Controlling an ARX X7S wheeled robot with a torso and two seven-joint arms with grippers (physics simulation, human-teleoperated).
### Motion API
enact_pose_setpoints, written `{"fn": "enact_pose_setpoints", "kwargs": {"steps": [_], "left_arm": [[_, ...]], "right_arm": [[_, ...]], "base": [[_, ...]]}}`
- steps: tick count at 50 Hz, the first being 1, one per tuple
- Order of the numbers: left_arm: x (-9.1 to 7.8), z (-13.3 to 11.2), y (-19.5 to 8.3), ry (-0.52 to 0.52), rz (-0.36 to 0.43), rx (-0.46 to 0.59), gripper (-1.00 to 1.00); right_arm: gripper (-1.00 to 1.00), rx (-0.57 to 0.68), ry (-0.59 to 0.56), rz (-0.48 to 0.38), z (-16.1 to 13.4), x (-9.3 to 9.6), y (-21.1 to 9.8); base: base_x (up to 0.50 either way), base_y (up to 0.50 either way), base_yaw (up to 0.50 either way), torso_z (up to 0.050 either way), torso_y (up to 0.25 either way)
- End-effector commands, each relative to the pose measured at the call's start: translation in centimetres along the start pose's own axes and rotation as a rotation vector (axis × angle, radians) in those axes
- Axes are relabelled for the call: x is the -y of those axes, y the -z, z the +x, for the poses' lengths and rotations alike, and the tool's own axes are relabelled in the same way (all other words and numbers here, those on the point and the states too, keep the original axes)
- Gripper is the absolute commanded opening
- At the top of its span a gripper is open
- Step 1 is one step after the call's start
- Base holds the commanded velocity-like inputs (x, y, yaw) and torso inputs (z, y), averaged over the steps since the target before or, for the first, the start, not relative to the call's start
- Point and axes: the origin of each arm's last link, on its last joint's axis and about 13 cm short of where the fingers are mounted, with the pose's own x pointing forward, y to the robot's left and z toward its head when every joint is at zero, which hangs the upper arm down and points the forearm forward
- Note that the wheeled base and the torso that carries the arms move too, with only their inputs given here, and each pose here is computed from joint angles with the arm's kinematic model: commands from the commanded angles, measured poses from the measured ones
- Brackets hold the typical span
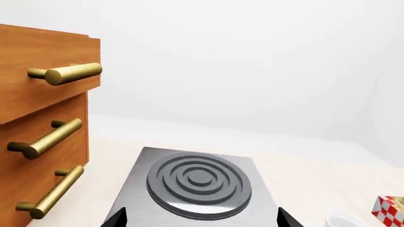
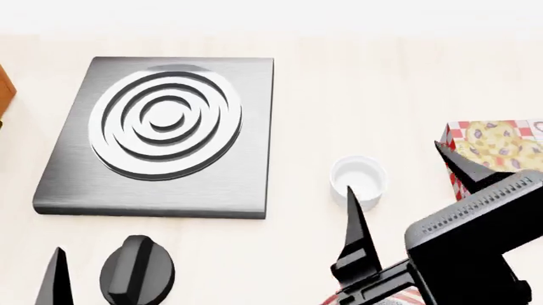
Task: Pick the akita bowl on the ramekin and place it on the plate.
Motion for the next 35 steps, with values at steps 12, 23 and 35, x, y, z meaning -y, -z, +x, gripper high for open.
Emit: {"fn": "enact_pose_setpoints", "kwargs": {"steps": [12,23,35], "left_arm": [[-0.2,0.3,0.5,-0.003,0.006,-0.012,1.0],[-0.1,0.3,0.5,0.006,0.002,-0.011,1.0],[-0.1,0.2,0.5,0.011,0.004,-0.003,1.0]], "right_arm": [[1.0,0.164,0.357,0.183,-1.5,-1.5,1.5],[1.0,0.292,0.407,0.225,-1.8,-1.3,0.9],[1.0,0.421,0.432,0.264,-2.7,-0.9,-0.9]], "base": [[0.0,0.0,0.0,0.0,0.25],[0.0,0.0,0.0,0.0,0.25],[0.0,0.0,0.0,0.0,0.25]]}}
